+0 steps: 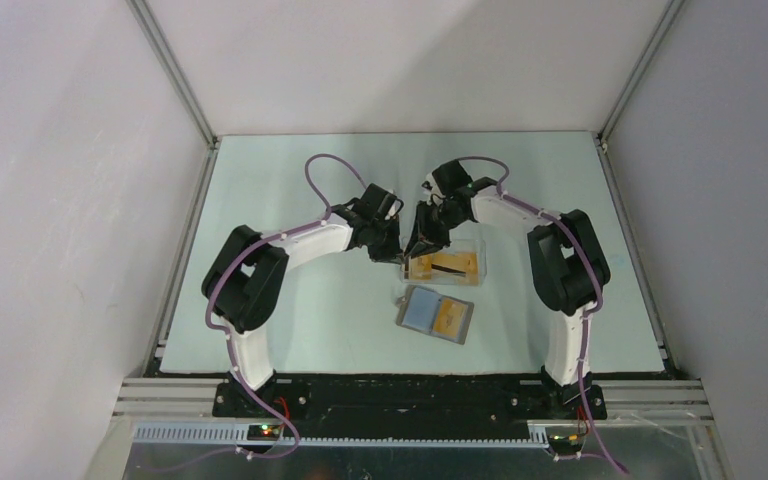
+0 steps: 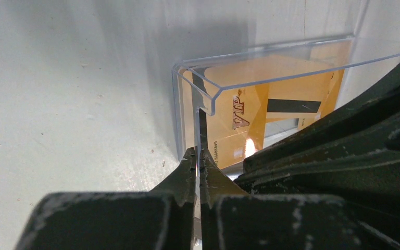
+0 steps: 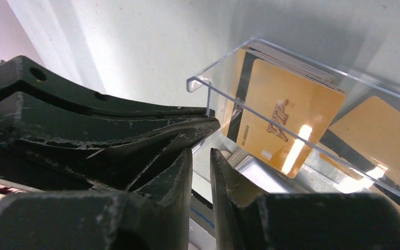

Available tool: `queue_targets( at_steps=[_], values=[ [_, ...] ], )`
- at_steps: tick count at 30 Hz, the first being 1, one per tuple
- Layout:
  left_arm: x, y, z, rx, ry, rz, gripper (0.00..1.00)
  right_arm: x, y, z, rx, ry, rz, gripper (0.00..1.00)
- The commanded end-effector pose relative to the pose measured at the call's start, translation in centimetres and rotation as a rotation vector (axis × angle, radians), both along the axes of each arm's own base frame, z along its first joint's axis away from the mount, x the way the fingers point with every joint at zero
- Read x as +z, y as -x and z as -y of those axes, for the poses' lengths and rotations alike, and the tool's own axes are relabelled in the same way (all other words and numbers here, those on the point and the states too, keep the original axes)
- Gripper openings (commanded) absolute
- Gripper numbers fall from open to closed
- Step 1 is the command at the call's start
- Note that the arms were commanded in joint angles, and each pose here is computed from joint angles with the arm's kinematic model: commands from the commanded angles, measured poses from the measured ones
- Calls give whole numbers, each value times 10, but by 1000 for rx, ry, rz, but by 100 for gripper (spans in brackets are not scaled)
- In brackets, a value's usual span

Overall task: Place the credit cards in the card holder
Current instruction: Pick up the credit card from the storage box.

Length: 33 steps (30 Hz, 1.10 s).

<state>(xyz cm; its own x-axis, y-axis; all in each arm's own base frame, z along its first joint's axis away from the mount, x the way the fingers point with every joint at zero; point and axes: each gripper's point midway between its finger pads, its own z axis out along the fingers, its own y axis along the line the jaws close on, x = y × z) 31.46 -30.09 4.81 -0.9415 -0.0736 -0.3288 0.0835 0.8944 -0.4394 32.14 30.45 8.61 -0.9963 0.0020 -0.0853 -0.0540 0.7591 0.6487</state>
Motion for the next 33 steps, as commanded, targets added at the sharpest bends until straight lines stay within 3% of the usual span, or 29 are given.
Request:
queue_targets(
  at_steps=[1, 7, 13, 22, 24, 30, 33],
  values=[
    [-14, 1, -4, -13, -48, -6, 0, -4, -5, 11, -29, 75, 41, 25],
    [-14, 1, -5, -14, -49, -5, 0, -13, -7, 42, -64, 221, 76, 34],
    [-15, 2, -5, -13, -50, -7, 0, -23, -2, 54, -75, 257, 47, 46],
    [-8, 1, -4, -16, -39, 4, 0, -41, -3, 56, -68, 280, 2, 47],
    [0, 0, -4, -15, -30, 21, 5, -41, -2, 58, -66, 286, 3, 47],
    [50, -7, -4, 0, 28, 133, 38, -38, -3, 57, -65, 273, 6, 47],
    [75, -10, -5, 13, 53, 189, 43, -35, -4, 56, -66, 262, 8, 47]
  ],
)
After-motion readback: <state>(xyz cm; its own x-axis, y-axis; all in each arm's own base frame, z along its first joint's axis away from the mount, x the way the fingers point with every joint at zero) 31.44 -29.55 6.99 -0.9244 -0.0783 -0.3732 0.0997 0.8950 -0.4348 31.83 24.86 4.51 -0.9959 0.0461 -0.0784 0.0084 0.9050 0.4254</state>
